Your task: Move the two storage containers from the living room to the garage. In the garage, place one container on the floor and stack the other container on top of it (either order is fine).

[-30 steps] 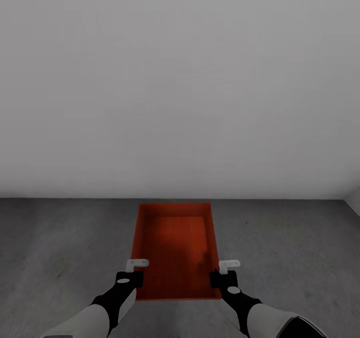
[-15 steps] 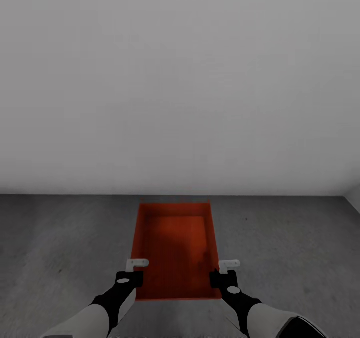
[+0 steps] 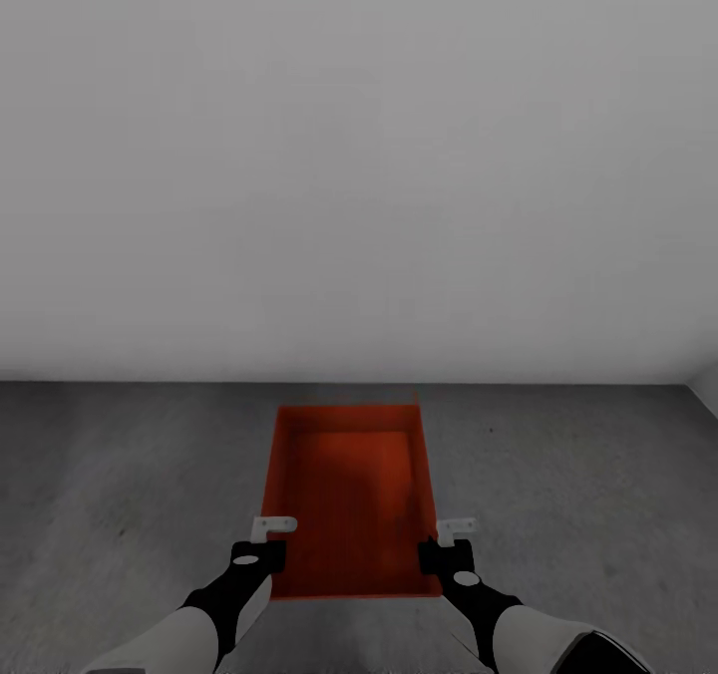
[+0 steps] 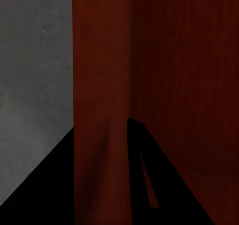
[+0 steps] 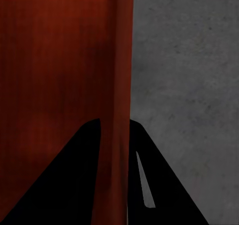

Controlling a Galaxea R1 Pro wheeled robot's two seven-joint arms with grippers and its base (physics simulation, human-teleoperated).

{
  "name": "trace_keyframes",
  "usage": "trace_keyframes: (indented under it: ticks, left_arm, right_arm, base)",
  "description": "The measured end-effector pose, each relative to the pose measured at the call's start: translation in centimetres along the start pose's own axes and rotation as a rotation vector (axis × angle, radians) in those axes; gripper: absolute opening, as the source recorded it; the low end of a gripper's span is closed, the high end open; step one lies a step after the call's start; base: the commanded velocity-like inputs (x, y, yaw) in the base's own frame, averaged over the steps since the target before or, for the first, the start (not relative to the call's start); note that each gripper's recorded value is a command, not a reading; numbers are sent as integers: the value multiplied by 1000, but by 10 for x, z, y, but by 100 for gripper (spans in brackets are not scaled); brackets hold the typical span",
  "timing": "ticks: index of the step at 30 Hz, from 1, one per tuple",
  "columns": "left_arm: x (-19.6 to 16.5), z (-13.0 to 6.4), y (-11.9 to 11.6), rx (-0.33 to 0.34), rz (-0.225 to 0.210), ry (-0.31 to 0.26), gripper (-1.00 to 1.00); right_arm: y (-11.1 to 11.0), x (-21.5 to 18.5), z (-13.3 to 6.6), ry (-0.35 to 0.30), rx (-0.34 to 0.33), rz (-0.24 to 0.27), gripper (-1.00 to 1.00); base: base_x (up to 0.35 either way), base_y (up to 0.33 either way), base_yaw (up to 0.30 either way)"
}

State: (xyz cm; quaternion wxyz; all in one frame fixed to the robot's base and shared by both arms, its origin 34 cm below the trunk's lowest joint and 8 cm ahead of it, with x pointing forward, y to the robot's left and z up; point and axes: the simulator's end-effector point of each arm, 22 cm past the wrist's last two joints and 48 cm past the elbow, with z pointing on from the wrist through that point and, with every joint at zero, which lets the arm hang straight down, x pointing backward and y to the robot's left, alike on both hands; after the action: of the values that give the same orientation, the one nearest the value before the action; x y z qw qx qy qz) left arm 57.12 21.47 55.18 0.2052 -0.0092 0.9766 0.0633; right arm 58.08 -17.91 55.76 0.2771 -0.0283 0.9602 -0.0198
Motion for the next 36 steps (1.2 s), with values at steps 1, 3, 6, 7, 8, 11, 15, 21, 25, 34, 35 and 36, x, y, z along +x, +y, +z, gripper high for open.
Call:
trace_keyframes:
  ticks: [1,3,6,7,8,11,15,21,25,34,35,36]
  left_arm:
    - [1,0,0,0,0,2,-100]
    - [2,1,0,0,1,5,-100]
    - [5,2,0,0,1,10,-100]
    - [6,3,0,0,1,11,-100]
    - [7,3,0,0,2,13,-100]
    - [9,4,-1,0,2,18,-100]
    - [12,6,-1,0,3,24,-100]
    - [17,8,-1,1,4,34,-100]
    - [21,10,-1,1,5,40,-100]
    - [28,13,-2,1,7,55,-100]
    - [29,13,-2,1,7,56,-100]
    - [30,14,-2,1,7,58,-100]
  right_arm:
    - [0,1,0,2,0,0,-100]
    - [0,3,1,5,0,0,-100]
    - [0,5,2,10,-1,0,-100]
    - [0,6,2,11,-1,0,-100]
    - [1,7,2,13,-1,0,-100]
    - [1,10,3,18,-1,0,-100]
    - [1,13,4,24,-2,-1,-100]
    - [1,18,6,34,-2,-1,-100]
    - [2,22,7,40,-3,-1,-100]
    - [2,30,9,55,-4,-1,-100]
    - [2,31,10,57,-4,-1,-100]
    - [2,32,10,58,-4,-1,-100]
  base:
    - [0,0,0]
    - [0,0,0]
    - [0,0,0]
    - [0,0,0]
    - [0,0,0]
    - [0,0,0]
    - [0,0,0]
    - [0,0,0]
    - [0,0,0]
    - [0,0,0]
    - [0,0,0]
    - [0,0,0]
